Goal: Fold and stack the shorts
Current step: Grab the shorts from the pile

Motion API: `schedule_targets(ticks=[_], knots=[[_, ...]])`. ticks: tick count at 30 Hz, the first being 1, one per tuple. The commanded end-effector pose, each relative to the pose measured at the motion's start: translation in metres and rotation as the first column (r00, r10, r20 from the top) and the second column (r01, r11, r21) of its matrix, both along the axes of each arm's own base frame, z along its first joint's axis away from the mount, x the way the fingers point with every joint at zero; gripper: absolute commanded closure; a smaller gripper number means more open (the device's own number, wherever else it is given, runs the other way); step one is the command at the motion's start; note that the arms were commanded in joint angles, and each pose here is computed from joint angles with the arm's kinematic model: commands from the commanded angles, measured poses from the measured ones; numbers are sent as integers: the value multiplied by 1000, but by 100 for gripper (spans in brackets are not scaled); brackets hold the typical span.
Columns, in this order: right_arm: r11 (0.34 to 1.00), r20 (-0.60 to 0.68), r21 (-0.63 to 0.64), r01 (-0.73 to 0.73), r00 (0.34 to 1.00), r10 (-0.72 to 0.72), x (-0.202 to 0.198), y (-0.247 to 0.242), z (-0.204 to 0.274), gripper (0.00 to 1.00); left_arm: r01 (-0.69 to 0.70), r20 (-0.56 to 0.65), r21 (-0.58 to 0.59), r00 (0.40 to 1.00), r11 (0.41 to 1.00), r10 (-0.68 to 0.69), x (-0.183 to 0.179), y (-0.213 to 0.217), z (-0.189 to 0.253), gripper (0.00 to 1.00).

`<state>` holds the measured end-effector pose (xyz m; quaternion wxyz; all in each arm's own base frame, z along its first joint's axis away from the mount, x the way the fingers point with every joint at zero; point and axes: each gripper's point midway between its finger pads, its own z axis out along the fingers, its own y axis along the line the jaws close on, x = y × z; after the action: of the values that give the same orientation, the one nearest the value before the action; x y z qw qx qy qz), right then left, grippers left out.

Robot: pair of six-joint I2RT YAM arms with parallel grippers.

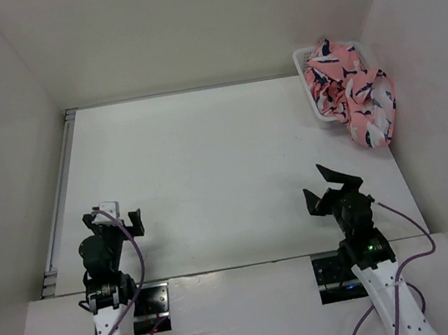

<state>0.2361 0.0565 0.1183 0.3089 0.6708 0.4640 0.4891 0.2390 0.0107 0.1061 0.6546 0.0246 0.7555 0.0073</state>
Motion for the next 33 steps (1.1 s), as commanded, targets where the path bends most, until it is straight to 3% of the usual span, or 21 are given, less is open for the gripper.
schedule_targets(ticks=[1, 2, 3, 5, 6, 7, 8, 10, 13, 15, 17, 21, 22, 23, 25, 27, 28, 29, 30, 31, 33], knots=[[994, -26, 110, 13, 1000, -11, 0, 3, -6, 0, 84, 121, 22, 989, 996, -86, 1, -15, 20, 1], [997, 50, 75, -10, 999, 6, 4, 5, 7, 0, 152, 141, 28, 978, 988, -154, -1, -27, 30, 1], [1000, 194, 19, -4, 981, 0, 9, 2, 42, 0, 376, 142, 27, 916, 926, -376, -12, -66, 30, 1], [984, 330, -175, 31, 943, 29, 6, -3, 86, 0, 515, 153, 37, 844, 856, -514, -27, -91, 39, 1], [978, 355, -200, 65, 935, 10, 4, -8, 99, 0, 675, 77, -59, 738, 736, -671, -58, -121, 26, 1], [973, 340, -222, 63, 940, 17, 4, -8, 100, 0, 689, 6, -164, 716, 706, -698, -72, -127, 6, 1], [957, 356, -279, 77, 934, 28, 3, -10, 114, 0, 686, -6, -181, 716, 705, -698, -73, -128, 0, 1], [919, 291, -392, 41, 953, 82, 16, -5, 111, 0, 627, 132, 16, 770, 779, -624, -38, -110, 25, 1], [707, 118, -705, -55, 974, 194, 44, -2, 134, 0, 582, 245, 136, 764, 802, -596, -26, -104, 61, 1], [509, -159, -830, -227, 972, 174, 83, -8, 126, 0, 544, 303, 187, 760, 818, -575, -21, -99, 83, 1], [360, -235, -898, -254, 967, 95, 128, -19, 148, 0, 501, 303, 166, 794, 849, -527, -12, -91, 88, 1], [36, -211, -977, -210, 977, -24, 188, -45, 193, 0, 426, 72, -19, 903, 904, -424, 11, -73, 66, 1], [-10, -204, -979, -205, 977, -56, 198, -50, 198, 0, 409, 59, -25, 911, 912, -407, 17, -69, 87, 1], [-47, -162, -984, -170, 978, -134, 207, -62, 218, 0, 359, -94, -105, 925, 927, -369, 26, -63, 60, 1], [-146, -157, -972, -185, 970, -185, 244, -74, 223, 0, 305, -215, -142, 919, 942, -330, 39, -56, 55, 1], [-183, -227, -947, -264, 954, -197, 284, -90, 194, 0, 197, -442, -177, 860, 964, -256, 61, -42, 37, 1], [-174, -184, -960, -220, 962, -201, 301, -97, 217, 0, 166, -522, -191, 818, 968, -243, 67, -39, 29, 1], [-172, -209, -954, -244, 957, -201, 316, -104, 209, 0, 107, -698, -238, 672, 965, -246, 59, -38, -12, 1], [-161, -330, -918, -362, 923, -196, 338, -118, 156, 0, 113, -693, -220, 681, 969, -237, 85, -37, 9, 1], [-146, -297, -934, -325, 937, -183, 355, -122, 174, 0, 111, -733, -231, 633, 967, -248, 90, -40, -5, 1], [-114, -360, -916, -384, 914, -186, 372, -139, 146, 2, 139, -711, -236, 650, 962, -268, 100, -47, 2, 1]])
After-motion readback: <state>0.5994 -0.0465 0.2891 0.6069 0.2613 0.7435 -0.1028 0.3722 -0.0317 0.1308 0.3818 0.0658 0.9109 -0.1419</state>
